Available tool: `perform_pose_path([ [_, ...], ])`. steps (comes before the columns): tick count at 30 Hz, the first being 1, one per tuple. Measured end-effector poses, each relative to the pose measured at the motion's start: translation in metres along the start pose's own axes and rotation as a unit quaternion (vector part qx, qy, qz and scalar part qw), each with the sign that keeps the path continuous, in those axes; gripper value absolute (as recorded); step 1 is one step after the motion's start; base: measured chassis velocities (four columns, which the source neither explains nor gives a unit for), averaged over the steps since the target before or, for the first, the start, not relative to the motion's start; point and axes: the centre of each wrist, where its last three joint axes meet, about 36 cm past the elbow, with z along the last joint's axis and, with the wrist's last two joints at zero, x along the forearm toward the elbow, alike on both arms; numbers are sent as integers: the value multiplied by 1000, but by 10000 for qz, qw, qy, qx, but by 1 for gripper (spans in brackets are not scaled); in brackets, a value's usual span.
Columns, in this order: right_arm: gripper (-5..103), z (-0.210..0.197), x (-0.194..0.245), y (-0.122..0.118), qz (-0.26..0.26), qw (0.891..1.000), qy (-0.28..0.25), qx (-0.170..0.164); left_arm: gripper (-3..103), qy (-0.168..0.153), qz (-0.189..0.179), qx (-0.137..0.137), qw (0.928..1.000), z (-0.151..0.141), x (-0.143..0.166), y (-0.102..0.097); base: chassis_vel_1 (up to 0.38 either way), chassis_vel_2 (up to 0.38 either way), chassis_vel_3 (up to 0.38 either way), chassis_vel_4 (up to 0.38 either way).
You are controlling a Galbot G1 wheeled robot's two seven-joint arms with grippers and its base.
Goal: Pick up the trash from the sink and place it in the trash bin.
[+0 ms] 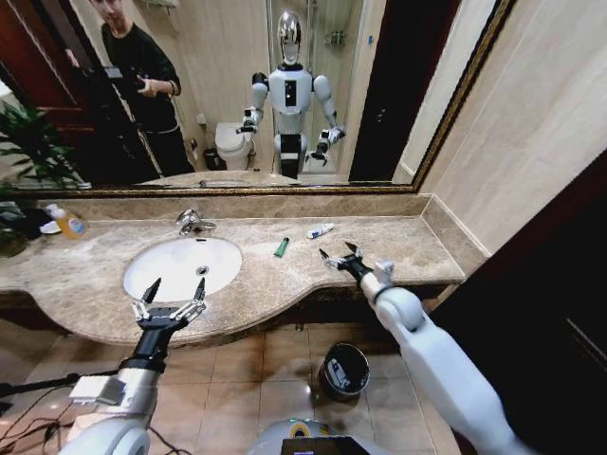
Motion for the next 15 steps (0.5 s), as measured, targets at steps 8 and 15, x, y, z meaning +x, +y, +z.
perform_pose_path([
  [8, 100, -21, -63, 29, 679, 9974, 158, -155, 100, 0, 1, 0, 10000, 0, 0, 0, 0, 0, 0, 0],
  [15, 100, -33, -124, 93, 1618, 9840, 572, -478, 100, 0, 1, 0, 10000, 0, 0, 0, 0, 0, 0, 0],
])
